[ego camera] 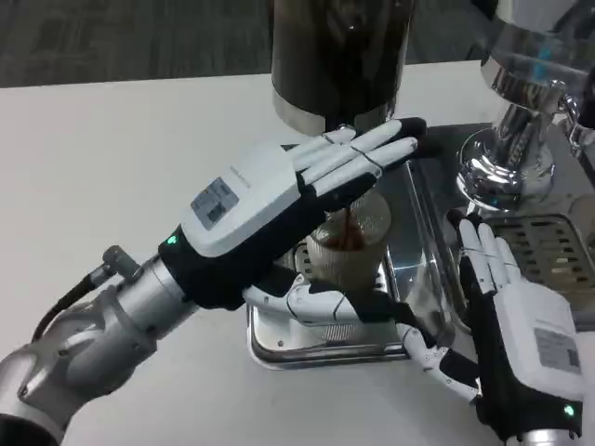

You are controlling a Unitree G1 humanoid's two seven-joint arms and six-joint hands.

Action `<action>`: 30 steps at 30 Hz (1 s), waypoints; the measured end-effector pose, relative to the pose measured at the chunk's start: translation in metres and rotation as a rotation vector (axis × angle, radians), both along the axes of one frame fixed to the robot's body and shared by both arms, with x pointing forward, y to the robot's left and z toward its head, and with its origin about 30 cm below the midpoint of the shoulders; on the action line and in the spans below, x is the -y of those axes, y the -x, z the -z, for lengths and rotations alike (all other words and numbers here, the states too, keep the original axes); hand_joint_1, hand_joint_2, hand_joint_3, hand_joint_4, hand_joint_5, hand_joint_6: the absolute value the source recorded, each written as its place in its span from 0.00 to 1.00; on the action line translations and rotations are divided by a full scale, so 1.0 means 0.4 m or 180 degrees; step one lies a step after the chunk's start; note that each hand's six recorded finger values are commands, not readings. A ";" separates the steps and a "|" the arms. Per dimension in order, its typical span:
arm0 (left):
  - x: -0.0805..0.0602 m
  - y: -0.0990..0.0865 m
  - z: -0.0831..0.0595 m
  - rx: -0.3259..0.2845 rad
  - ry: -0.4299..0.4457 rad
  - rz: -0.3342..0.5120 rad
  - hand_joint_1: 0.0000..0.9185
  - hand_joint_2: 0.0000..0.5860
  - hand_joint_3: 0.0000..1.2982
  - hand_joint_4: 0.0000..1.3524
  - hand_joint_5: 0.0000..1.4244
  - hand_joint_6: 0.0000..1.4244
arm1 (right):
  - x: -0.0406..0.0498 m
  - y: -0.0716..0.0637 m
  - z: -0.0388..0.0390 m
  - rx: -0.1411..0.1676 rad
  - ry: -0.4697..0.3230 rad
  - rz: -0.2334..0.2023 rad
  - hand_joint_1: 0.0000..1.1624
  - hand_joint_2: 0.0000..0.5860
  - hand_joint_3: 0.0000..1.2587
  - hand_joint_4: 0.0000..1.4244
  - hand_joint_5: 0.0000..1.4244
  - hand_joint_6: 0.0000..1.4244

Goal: Grasp the cup under the faucet to collect the drink, then remove the cup.

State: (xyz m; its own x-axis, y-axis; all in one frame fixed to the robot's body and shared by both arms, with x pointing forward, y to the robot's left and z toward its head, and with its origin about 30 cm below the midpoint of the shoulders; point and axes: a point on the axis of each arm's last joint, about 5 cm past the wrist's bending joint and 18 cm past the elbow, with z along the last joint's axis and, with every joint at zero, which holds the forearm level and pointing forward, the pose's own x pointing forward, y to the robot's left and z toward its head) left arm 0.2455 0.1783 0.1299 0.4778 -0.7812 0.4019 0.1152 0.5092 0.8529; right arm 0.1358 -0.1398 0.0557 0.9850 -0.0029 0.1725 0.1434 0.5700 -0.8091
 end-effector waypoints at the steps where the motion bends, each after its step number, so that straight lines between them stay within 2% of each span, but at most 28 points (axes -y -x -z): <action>1: -0.001 0.000 0.000 0.0002 -0.0005 0.0001 0.00 0.26 0.10 0.00 0.15 0.12 | 0.000 -0.003 -0.001 0.0001 -0.0058 -0.0012 0.40 0.57 0.01 0.00 0.03 0.17; 6: -0.002 0.001 -0.002 0.0017 -0.0021 0.0011 0.00 0.26 0.10 0.00 0.16 0.12 | 0.008 -0.018 -0.002 -0.0011 -0.0348 -0.0067 0.43 0.52 0.00 0.00 0.03 0.17; 8: -0.003 0.001 -0.002 0.0019 -0.0027 0.0011 0.00 0.26 0.10 0.00 0.16 0.12 | 0.012 -0.027 -0.003 -0.0026 -0.0493 -0.0119 0.45 0.47 0.00 0.00 0.02 0.18; 14: -0.004 0.001 -0.003 0.0019 -0.0032 0.0010 0.00 0.26 0.10 0.00 0.16 0.12 | 0.023 -0.056 -0.004 -0.0176 -0.0799 -0.0325 0.51 0.39 0.00 0.00 0.00 0.11; 18: -0.006 0.001 -0.003 0.0020 -0.0033 0.0008 0.00 0.26 0.10 0.00 0.16 0.12 | 0.033 -0.085 -0.003 -0.0363 -0.0942 -0.0486 0.52 0.34 0.00 0.00 0.00 0.07; 22: -0.014 0.001 -0.007 0.0033 -0.0062 0.0006 0.00 0.35 0.11 0.00 0.16 0.12 | 0.035 -0.118 -0.011 -0.0468 -0.1024 -0.0634 0.53 0.31 0.00 0.00 0.00 0.06; 25: -0.016 0.001 -0.007 0.0033 -0.0051 0.0004 0.00 0.37 0.12 0.00 0.17 0.12 | 0.038 -0.141 -0.013 -0.0550 -0.1094 -0.0695 0.53 0.31 0.00 0.00 0.00 0.06; 30: -0.020 0.000 -0.009 0.0021 0.0015 -0.0009 0.00 0.38 0.12 0.01 0.17 0.12 | 0.040 -0.169 -0.018 -0.0574 -0.1146 -0.0723 0.53 0.30 0.00 0.00 0.00 0.06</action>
